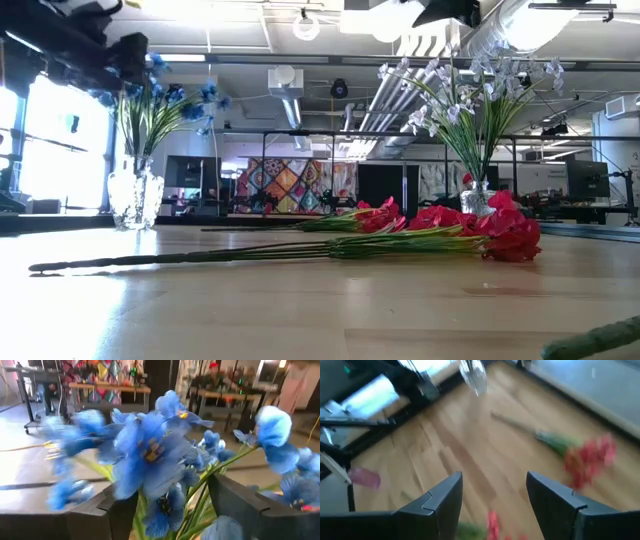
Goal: Sort flowers into vase by color
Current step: Put the top blue flowers into the left transparent vase
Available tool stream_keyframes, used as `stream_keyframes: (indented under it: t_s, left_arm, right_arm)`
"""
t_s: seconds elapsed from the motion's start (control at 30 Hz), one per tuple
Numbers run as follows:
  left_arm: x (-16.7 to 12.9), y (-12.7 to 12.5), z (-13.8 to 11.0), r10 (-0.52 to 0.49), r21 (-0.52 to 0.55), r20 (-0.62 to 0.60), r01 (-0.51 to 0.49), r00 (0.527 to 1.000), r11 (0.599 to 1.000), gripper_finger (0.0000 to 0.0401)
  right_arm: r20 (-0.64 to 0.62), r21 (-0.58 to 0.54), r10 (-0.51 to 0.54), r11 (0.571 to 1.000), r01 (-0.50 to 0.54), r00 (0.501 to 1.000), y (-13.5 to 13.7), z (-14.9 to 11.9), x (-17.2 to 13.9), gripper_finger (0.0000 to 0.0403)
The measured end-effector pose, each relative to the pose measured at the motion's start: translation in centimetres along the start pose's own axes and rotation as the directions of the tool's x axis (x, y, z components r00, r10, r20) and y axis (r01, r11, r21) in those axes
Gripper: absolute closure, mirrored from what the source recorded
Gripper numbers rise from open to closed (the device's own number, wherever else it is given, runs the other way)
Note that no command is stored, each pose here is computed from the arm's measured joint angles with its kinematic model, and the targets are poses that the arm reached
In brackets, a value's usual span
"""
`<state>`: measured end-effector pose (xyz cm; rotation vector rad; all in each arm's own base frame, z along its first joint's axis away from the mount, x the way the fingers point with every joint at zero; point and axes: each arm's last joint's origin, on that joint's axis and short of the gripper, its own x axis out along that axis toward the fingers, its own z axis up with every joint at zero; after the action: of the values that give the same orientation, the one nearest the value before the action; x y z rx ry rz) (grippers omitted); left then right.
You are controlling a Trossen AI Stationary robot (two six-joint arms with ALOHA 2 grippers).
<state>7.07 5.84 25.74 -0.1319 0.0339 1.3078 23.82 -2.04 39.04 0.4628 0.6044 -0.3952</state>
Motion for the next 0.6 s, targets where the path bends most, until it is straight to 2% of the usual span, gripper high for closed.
stream_keyframes:
  t_s: [0.1, 0.23, 0.3, 0.37, 0.47, 0.6]
  left_arm:
    - [-0.7, 0.6, 1.4, 0.005, 0.026, -0.060, -0.004, 0.998, 1.000, 0.0165]
    - [-1.5, 1.0, 3.1, -0.024, 0.037, -0.125, 0.029, 0.992, 0.999, 0.0162]
    - [-1.8, 1.1, 4.2, -0.049, 0.032, -0.142, 0.055, 0.989, 0.998, 0.0162]
    - [-2.0, 1.0, 5.0, -0.073, 0.078, -0.171, 0.087, 0.983, 0.993, 0.0162]
    - [-2.0, 0.6, 6.3, -0.104, 0.209, -0.216, 0.150, 0.971, 0.966, 0.0162]
    - [-2.0, 0.1, 8.2, -0.121, 0.234, -0.248, 0.180, 0.961, 0.955, 0.0162]
  right_arm:
    - [-0.130, 0.070, -0.078, 0.994, 0.087, 0.989, -0.5, -1.4, -0.1, 0.0194]
    - [-0.317, 0.098, -0.227, 0.958, 0.270, 0.921, -1.4, -3.3, 0.1, 0.0194]
    - [-0.363, 0.111, -0.253, 0.944, 0.311, 0.897, -1.4, -3.8, 0.1, 0.0194]
    - [-0.404, 0.134, -0.243, 0.938, 0.320, 0.882, -1.2, -4.2, 0.2, 0.0194]
    - [-0.459, 0.143, -0.216, 0.939, 0.312, 0.862, -0.8, -4.6, 0.6, 0.0194]
    - [-0.523, 0.112, -0.179, 0.955, 0.275, 0.833, 0.2, -5.4, 1.1, 0.0194]
